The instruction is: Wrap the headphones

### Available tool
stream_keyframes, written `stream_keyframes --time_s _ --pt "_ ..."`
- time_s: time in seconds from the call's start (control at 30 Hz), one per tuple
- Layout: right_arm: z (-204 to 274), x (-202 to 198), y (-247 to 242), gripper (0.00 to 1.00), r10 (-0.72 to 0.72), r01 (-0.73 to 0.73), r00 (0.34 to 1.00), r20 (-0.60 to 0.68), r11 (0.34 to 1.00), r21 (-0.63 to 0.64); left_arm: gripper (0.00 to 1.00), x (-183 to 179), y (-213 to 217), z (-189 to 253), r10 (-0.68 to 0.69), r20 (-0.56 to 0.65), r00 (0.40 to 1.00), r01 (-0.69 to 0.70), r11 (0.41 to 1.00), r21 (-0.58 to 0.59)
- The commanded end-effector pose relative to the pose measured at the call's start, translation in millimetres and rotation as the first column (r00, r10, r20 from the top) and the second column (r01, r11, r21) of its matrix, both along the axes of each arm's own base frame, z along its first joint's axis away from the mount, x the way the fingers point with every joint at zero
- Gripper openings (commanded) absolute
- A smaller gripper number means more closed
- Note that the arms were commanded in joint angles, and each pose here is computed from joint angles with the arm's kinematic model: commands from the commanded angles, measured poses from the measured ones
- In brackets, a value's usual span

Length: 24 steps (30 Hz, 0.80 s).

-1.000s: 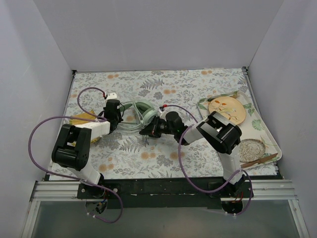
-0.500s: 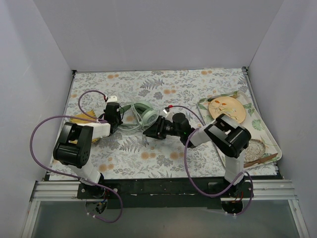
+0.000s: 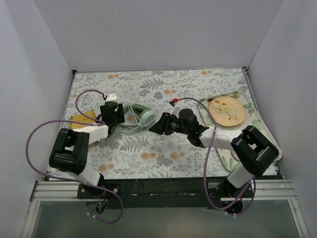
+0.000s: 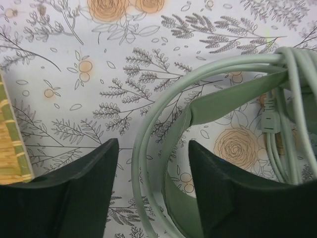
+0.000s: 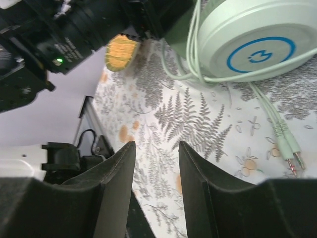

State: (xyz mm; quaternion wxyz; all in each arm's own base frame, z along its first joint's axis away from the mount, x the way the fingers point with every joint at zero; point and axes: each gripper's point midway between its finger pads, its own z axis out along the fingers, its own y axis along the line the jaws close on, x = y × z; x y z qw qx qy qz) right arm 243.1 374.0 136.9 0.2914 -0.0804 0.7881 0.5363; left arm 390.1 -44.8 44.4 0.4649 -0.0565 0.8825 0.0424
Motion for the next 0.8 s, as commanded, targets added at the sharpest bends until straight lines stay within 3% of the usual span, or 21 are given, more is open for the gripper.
stream_keyframes --time_s 0.0,0.07,0.2,0.37,0.47,0.6,0.7,0.77 --pt "22.4 17.8 -13.8 0.49 -0.030 0.044 0.985 0.172 0.996 -0.077 0.63 14.4 -0.3 48.4 -0.025 0.120 0.992 0.024 1.000 0.011" --pt "24.6 23.1 -21.3 0.49 -0.029 0.056 0.974 0.226 0.992 -0.113 0.71 16.5 -1.3 56.8 -0.037 0.135 0.990 0.035 0.999 0.016" --pt "37.8 44.7 -51.9 0.49 -0.058 0.119 0.943 0.327 0.978 -0.169 0.98 18.7 3.7 84.9 -0.049 0.183 0.982 0.042 0.998 0.039" --pt "25.9 69.2 -107.6 0.54 -0.122 0.254 0.917 0.379 0.912 -0.321 0.98 15.2 13.2 141.3 -0.126 0.263 0.956 0.115 0.992 0.058" --pt "21.3 90.8 -160.7 0.60 -0.224 0.408 0.872 0.436 0.824 -0.393 0.98 -1.4 15.1 160.6 -0.206 0.241 0.948 0.189 0.978 0.092" --pt "19.9 104.7 -226.1 0.85 -0.354 0.576 0.797 0.490 0.688 -0.441 0.98 -36.8 22.7 171.7 -0.264 0.180 0.948 0.239 0.960 0.149" --pt "18.7 107.1 -260.7 0.96 -0.418 0.654 0.748 0.516 0.598 -0.463 0.98 -67.3 36.0 166.4 -0.272 0.147 0.951 0.242 0.951 0.195" --pt "22.5 107.1 -269.1 0.98 -0.453 0.686 0.721 0.525 0.575 -0.445 0.98 -82.4 43.4 156.8 -0.261 0.116 0.958 0.234 0.950 0.205"
